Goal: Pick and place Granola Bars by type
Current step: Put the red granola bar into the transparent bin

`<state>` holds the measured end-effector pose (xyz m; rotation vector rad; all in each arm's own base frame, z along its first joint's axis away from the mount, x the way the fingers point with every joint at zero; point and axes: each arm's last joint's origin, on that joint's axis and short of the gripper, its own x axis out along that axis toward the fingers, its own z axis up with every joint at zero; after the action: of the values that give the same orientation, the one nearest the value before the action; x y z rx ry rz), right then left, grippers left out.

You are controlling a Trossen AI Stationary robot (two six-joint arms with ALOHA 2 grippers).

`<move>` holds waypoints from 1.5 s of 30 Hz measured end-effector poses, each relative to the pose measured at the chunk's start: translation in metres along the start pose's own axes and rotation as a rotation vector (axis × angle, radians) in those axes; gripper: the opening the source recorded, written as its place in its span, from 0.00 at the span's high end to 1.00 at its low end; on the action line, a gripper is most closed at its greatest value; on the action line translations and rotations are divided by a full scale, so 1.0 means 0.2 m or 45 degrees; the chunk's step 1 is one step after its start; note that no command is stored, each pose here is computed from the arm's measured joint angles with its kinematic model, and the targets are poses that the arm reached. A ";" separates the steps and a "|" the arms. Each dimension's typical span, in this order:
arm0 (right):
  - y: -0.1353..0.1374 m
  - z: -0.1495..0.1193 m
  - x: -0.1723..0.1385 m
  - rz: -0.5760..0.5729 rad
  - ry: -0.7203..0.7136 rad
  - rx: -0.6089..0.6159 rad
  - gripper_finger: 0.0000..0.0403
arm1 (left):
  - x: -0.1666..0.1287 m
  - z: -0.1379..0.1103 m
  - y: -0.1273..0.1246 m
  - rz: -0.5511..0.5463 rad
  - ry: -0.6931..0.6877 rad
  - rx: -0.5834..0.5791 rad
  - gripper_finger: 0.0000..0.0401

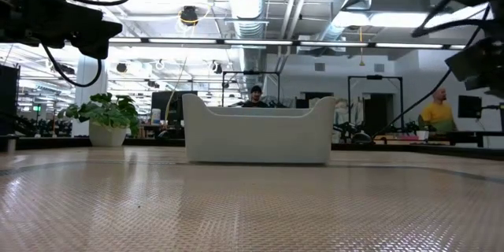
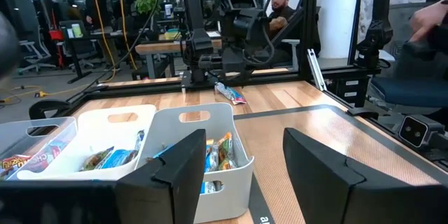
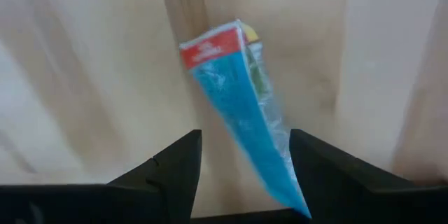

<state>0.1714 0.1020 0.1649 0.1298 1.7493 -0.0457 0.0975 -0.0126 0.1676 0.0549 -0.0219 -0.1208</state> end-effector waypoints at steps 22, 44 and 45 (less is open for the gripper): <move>0.00 -0.04 0.17 -0.046 -0.117 -0.255 0.58 | 0.00 0.00 0.00 0.000 0.000 0.000 0.54; -0.13 0.31 -0.09 -0.273 -0.881 0.331 0.91 | 0.00 0.00 0.00 0.000 0.000 0.000 0.54; -0.14 0.34 -0.12 -0.304 -0.952 0.373 0.91 | 0.00 0.00 0.00 0.000 0.000 0.000 0.54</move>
<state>0.2382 0.0651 0.1752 0.0982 0.9935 -0.4678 0.0975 -0.0126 0.1676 0.0549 -0.0219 -0.1204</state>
